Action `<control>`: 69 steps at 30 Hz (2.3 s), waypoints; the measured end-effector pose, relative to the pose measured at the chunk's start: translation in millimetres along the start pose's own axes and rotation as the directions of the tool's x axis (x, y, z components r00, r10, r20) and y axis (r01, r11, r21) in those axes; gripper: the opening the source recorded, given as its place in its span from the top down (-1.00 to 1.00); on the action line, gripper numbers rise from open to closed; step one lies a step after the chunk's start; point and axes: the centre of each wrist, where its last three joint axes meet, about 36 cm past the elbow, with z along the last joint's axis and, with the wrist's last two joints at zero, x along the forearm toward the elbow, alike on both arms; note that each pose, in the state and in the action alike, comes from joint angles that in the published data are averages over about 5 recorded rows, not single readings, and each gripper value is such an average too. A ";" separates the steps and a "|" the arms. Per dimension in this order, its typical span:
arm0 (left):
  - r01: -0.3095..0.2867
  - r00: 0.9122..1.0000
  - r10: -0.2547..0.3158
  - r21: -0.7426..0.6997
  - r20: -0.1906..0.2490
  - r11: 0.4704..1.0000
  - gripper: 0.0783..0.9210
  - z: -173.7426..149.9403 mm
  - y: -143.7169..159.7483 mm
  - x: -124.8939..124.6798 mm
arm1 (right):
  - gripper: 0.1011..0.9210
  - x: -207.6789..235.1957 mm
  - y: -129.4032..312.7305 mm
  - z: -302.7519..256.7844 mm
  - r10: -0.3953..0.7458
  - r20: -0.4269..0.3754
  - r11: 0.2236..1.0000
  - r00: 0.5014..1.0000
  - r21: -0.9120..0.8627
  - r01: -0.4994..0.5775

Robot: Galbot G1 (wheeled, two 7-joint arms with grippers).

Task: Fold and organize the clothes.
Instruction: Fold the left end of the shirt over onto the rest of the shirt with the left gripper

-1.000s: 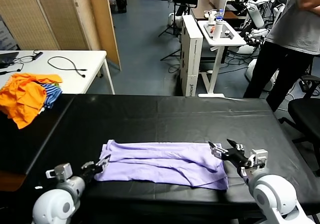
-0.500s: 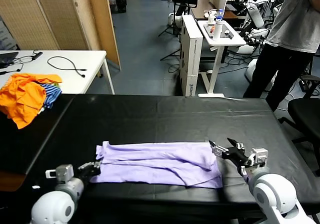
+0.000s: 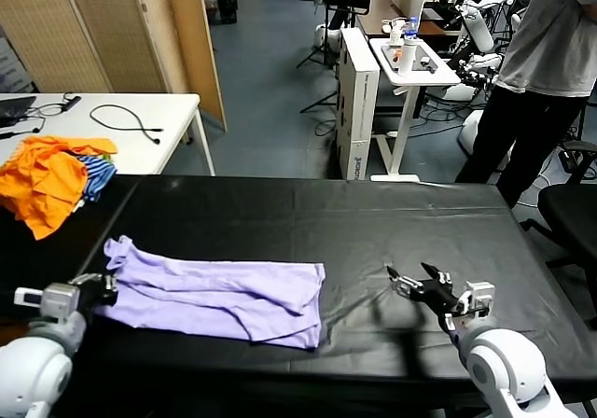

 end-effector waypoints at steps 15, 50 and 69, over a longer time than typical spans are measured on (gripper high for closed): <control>-0.354 0.934 0.341 0.378 0.102 0.856 0.78 -7.1 -103.8 20.2 | -0.97 12.6 4.9 19.8 0.035 -0.027 0.999 0.999 -0.004 -0.035; -0.413 0.891 0.449 0.548 0.075 0.727 0.51 9.3 -200.1 4.3 | -0.97 11.0 17.5 20.9 -0.048 -0.053 0.998 0.997 0.025 0.049; -0.363 0.929 0.258 0.521 0.264 0.773 -0.97 -11.7 -170.0 19.5 | -0.97 -11.3 76.3 6.0 -0.345 -0.038 0.938 0.938 0.030 0.346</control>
